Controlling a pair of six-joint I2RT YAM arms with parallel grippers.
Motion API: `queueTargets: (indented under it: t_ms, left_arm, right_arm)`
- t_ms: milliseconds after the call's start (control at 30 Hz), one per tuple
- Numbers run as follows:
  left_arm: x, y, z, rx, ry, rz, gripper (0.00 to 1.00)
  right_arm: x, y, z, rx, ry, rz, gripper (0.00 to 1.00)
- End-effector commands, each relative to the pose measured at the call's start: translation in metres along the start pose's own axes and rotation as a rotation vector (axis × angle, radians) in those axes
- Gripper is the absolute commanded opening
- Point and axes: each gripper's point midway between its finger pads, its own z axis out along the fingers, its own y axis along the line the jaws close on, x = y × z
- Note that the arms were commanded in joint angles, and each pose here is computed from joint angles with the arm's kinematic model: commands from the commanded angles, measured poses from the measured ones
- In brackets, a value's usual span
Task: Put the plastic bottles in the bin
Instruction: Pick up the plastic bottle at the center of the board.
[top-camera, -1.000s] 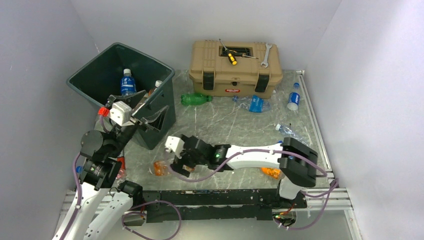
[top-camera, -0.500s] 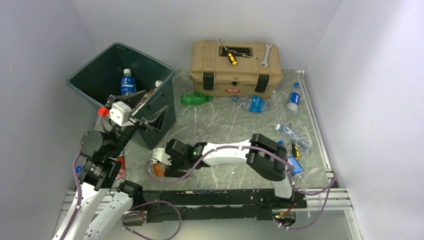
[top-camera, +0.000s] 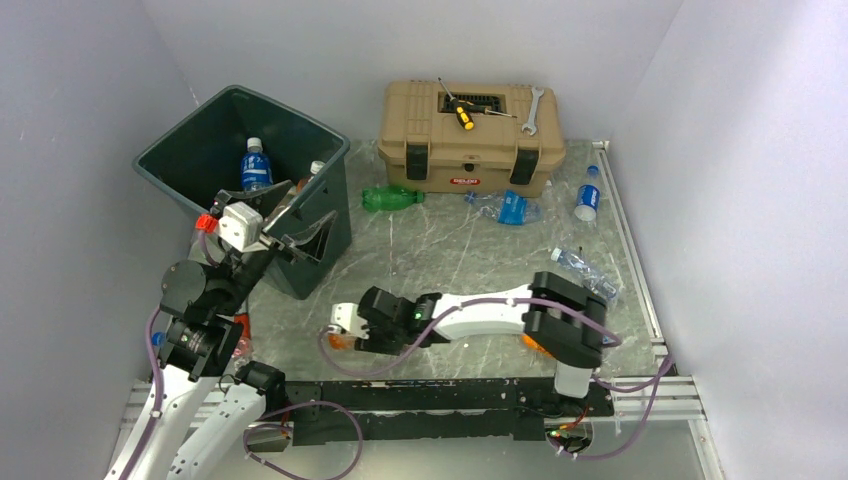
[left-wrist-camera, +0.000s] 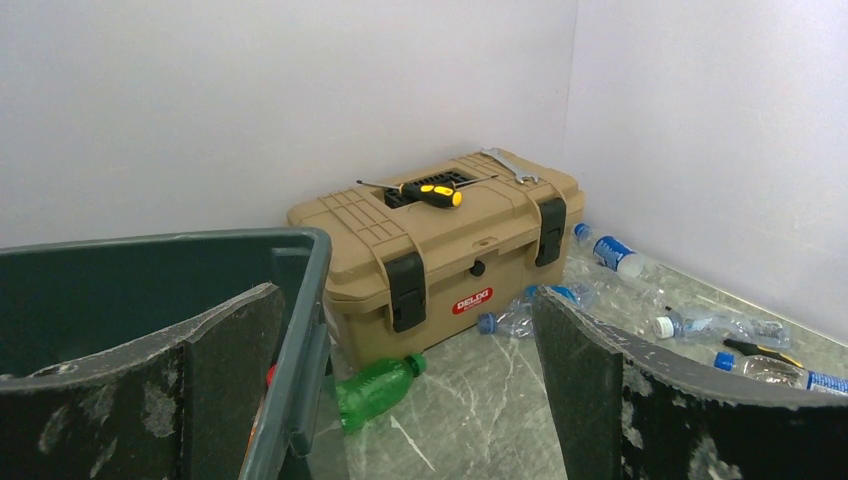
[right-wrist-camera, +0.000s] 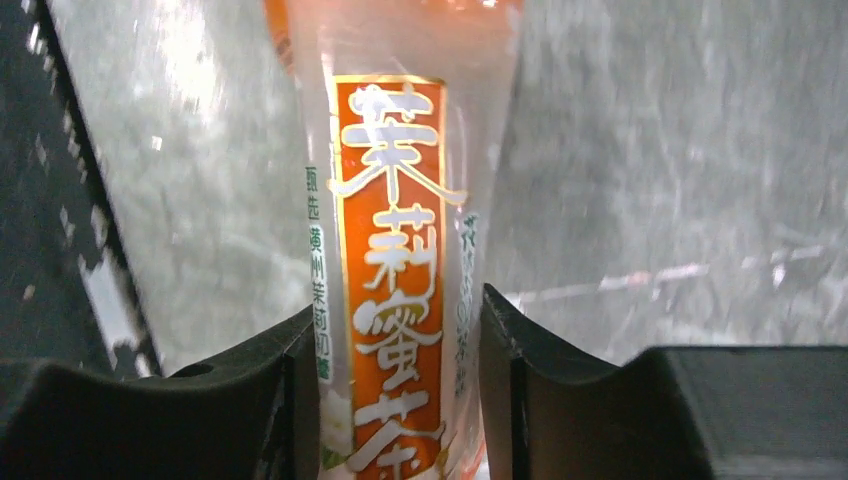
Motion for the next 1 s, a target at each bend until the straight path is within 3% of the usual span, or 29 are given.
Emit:
queueTargets:
  t_ms: [0,267,533,633,800,967]
  left_arm:
    - [-0.011,0.004,0.002,-0.031,-0.042,-0.028,0.99]
    - [-0.008,0.01,0.008,-0.076,-0.067,-0.104,1.0]
    - [-0.009,-0.042,0.039,0.244,-0.008,-0.248,0.99]
    - [-0.023,-0.057,0.054,0.342,0.029,-0.345,0.99]
    - [-0.048,-0.061,0.075,0.368,0.007,-0.565,0.99]
    - [-0.052,-0.069,0.092,0.413,0.039,-0.741,1.0]
  right_arm:
    - [-0.024,-0.012,-0.042,0.091,-0.187,0.115,0.47]
    - [-0.038,-0.051,-0.145,0.347,-0.59,0.462,0.45]
    - [-0.023,-0.07,-0.215,0.453,-0.879,0.7,0.35]
    - [-0.023,-0.077,-0.243,0.485,-1.005,0.757,0.33]
    - [-0.026,-0.088,-0.282,0.493,-1.218,0.838,0.26]
    - [-0.04,-0.092,-0.299,0.475,-1.279,0.858,0.2]
